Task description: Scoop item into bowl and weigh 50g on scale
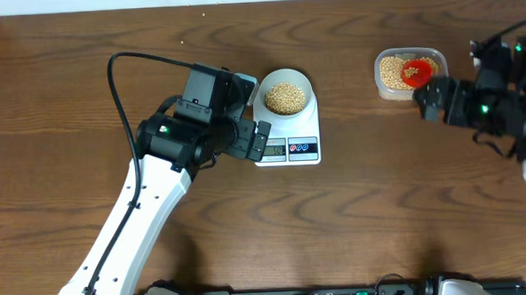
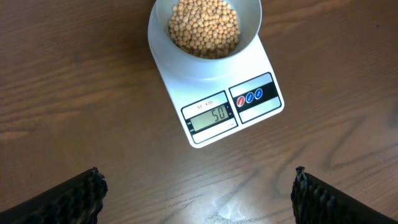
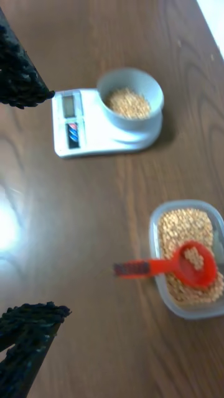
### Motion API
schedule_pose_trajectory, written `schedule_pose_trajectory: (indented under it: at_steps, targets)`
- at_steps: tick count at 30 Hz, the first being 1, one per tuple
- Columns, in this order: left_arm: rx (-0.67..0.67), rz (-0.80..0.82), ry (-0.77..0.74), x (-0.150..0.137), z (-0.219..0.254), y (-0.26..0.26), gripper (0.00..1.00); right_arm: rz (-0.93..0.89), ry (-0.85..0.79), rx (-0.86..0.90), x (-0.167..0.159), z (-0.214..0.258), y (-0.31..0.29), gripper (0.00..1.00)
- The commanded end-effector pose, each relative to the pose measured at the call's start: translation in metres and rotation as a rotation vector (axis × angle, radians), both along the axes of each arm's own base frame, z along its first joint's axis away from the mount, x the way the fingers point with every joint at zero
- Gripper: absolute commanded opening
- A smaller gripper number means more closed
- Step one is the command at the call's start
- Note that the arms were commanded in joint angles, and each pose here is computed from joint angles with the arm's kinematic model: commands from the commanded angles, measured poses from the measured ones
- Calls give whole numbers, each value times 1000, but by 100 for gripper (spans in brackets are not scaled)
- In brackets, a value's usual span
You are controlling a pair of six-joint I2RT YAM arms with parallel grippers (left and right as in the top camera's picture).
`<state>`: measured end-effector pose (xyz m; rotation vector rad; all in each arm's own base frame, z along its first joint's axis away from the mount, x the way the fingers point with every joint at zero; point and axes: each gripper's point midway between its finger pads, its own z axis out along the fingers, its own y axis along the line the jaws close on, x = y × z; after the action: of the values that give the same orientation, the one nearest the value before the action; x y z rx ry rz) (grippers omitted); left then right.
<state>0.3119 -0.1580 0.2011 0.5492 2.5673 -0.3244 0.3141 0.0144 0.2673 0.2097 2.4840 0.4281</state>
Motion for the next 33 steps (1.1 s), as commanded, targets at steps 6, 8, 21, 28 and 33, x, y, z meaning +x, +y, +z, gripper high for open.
schedule_pose_trajectory:
  at_steps: [6,8,21,28,33]
  targets:
    - [-14,5,-3,0,4,-1,97,33,23,70,-56,18,21,99]
    - [-14,5,-3,0,4,-1,97,21,65,61,-73,14,20,99]
    - [-14,5,-3,0,4,-1,97,-168,-111,-196,-81,28,-30,99]
    - [-14,5,-4,0,4,-1,97,-195,-353,-223,-71,6,-34,99]
    - [-14,5,-4,0,4,-1,97,-206,-477,-227,-72,-29,-33,99]
